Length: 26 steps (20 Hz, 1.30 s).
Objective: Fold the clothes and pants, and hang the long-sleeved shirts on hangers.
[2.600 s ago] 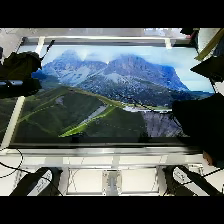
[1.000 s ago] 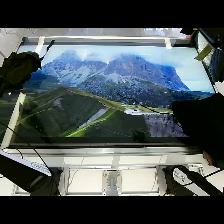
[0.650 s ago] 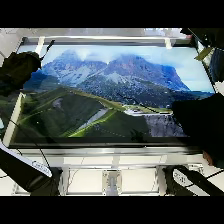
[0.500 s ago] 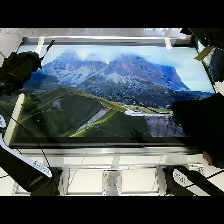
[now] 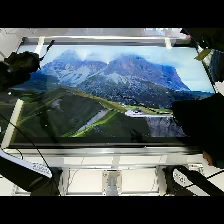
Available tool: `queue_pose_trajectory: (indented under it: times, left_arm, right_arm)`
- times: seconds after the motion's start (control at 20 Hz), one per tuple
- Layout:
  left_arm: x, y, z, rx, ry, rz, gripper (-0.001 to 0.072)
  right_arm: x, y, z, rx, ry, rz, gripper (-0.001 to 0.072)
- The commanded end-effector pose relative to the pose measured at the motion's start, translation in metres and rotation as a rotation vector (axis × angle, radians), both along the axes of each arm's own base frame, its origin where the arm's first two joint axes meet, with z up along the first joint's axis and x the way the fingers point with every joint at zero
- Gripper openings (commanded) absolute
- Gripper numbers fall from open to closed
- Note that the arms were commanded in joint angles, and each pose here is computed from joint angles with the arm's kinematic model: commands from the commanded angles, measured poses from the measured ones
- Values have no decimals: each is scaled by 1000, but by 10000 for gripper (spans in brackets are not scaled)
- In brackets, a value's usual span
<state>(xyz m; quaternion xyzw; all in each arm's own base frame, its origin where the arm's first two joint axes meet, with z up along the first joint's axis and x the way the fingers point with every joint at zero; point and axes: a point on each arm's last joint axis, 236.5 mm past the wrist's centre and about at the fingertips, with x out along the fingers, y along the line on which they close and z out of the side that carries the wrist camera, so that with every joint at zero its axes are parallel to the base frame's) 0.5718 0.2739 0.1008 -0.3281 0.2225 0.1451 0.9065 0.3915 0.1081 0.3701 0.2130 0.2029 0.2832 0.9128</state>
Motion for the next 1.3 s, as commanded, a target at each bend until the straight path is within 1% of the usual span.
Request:
queue_pose_trajectory:
  times: [0.0, 0.1, 0.15, 0.2, 0.25, 0.35, 0.45, 0.5, 0.6, 0.65, 0.7, 0.75, 0.8, 0.85, 0.9, 0.95, 1.0, 1.1, 1.15, 1.25]
  left_arm:
    - [-36, -74, 100, 190, -27, -251, 5]
    - [-64, -137, 152, 271, -54, -403, 5]
    - [-78, -170, 174, 296, -72, -470, 5]
    - [-95, -205, 196, 321, -98, -535, 5]
    - [-109, -236, 215, 342, -130, -592, 5]
    - [-136, -301, 251, 362, -219, -696, 5]
    - [-163, -367, 270, 310, -275, -815, 5]
    - [-178, -404, 271, 276, -282, -899, 5]
    - [-206, -471, 262, 250, -278, -1074, 5]
    - [-217, -500, 252, 229, -258, -1135, 5]
    - [-225, -524, 242, 224, -237, -1180, 5]
    - [-228, -542, 232, 249, -225, -1205, 5]
    - [-221, -551, 222, 297, -208, -1179, 5]
    - [-206, -545, 213, 361, -178, -1097, 5]
    - [-187, -524, 202, 432, -123, -983, 5]
    - [-172, -494, 190, 491, -46, -857, 5]
    - [-162, -456, 178, 580, 47, -743, 5]
    - [-160, -381, 161, 740, 241, -567, 5]
    - [-164, -345, 157, 782, 327, -479, 5]
    - [-167, -297, 154, 787, 414, -367, 5]
  right_arm:
    - [-17, 6, -25, -73, 88, 63, 324]
    - [-30, -2, -56, -178, 188, 83, 321]
    - [-37, -11, -74, -246, 251, 81, 281]
    - [-44, -23, -91, -316, 313, 69, 214]
    - [-51, -37, -107, -387, 372, 51, 169]
    - [-62, -70, -131, -517, 477, -17, 171]
    - [-63, -95, -139, -629, 489, -56, 171]
    - [-61, -101, -141, -663, 484, -62, 171]
    - [-55, -107, -139, -693, 454, -77, 173]
    - [-51, -107, -136, -691, 437, -85, 178]
    - [-48, -108, -135, -697, 419, -86, 230]
    - [-46, -108, -135, -706, 407, -82, 253]
    - [-46, -108, -139, -720, 407, -66, 253]
    - [-47, -108, -147, -722, 425, -53, 254]
    - [-49, -106, -160, -715, 457, -34, 255]
    - [-52, -100, -178, -694, 496, 2, 281]
    - [-55, -92, -197, -662, 531, 45, 282]
    - [-58, -62, -242, -540, 579, 146, 290]
    - [-56, -47, -262, -456, 590, 164, 328]
    - [-41, -15, -291, -242, 556, 151, 498]
